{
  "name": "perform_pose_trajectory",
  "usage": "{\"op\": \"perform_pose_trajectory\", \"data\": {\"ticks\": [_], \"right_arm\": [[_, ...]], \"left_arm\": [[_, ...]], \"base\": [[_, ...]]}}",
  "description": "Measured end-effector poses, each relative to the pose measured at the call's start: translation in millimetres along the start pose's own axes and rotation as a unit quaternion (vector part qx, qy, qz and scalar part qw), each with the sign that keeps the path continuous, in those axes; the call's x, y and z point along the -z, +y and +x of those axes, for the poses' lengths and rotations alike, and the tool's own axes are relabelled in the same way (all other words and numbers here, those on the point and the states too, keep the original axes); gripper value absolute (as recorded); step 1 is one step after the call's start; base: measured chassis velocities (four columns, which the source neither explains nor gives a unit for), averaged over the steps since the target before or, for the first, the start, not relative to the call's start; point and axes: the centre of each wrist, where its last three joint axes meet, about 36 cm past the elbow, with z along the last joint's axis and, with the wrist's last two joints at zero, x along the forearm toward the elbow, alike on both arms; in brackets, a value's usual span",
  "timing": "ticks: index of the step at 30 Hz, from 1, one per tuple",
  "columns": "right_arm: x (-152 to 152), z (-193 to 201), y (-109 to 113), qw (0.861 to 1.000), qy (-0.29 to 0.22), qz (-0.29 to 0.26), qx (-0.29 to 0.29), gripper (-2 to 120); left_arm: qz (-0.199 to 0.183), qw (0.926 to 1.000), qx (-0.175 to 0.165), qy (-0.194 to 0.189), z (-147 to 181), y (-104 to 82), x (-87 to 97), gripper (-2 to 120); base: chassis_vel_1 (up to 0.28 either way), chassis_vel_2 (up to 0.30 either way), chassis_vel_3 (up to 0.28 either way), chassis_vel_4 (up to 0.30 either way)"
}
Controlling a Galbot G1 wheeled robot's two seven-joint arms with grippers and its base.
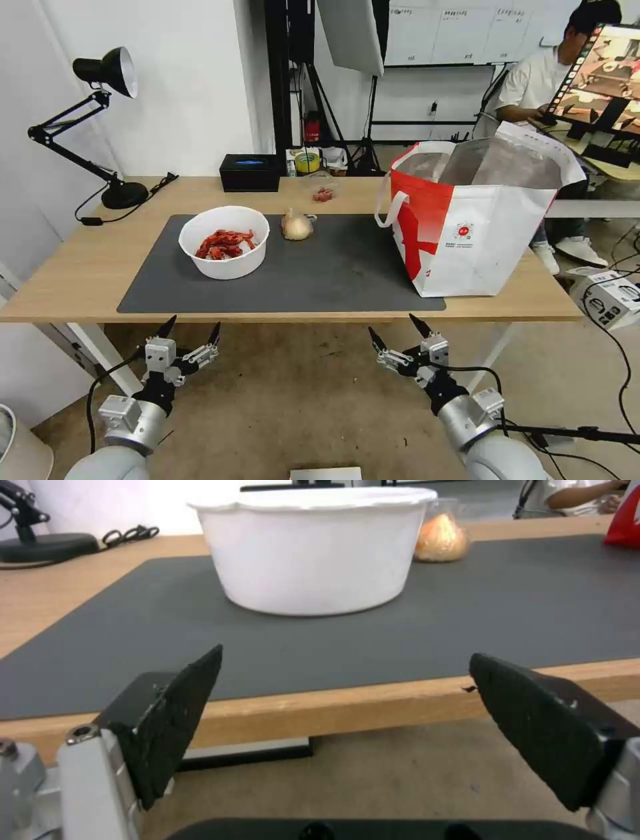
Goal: Pick up the trash from the table and place it into the takeout bag.
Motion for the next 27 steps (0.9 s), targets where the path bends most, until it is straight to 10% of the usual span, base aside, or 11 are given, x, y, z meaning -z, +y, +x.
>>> {"op": "perform_pose_trajectory", "data": {"ticks": [27], "right_arm": [[81.5,-283.5,23.4,0.998,0.022,0.056,0.010,100]], "left_arm": [[0.000,0.9999,0.007,0.015,-1.0,2.7,-11.3,100]], "base": [[0.000,0.000,0.000,0.000]]}}
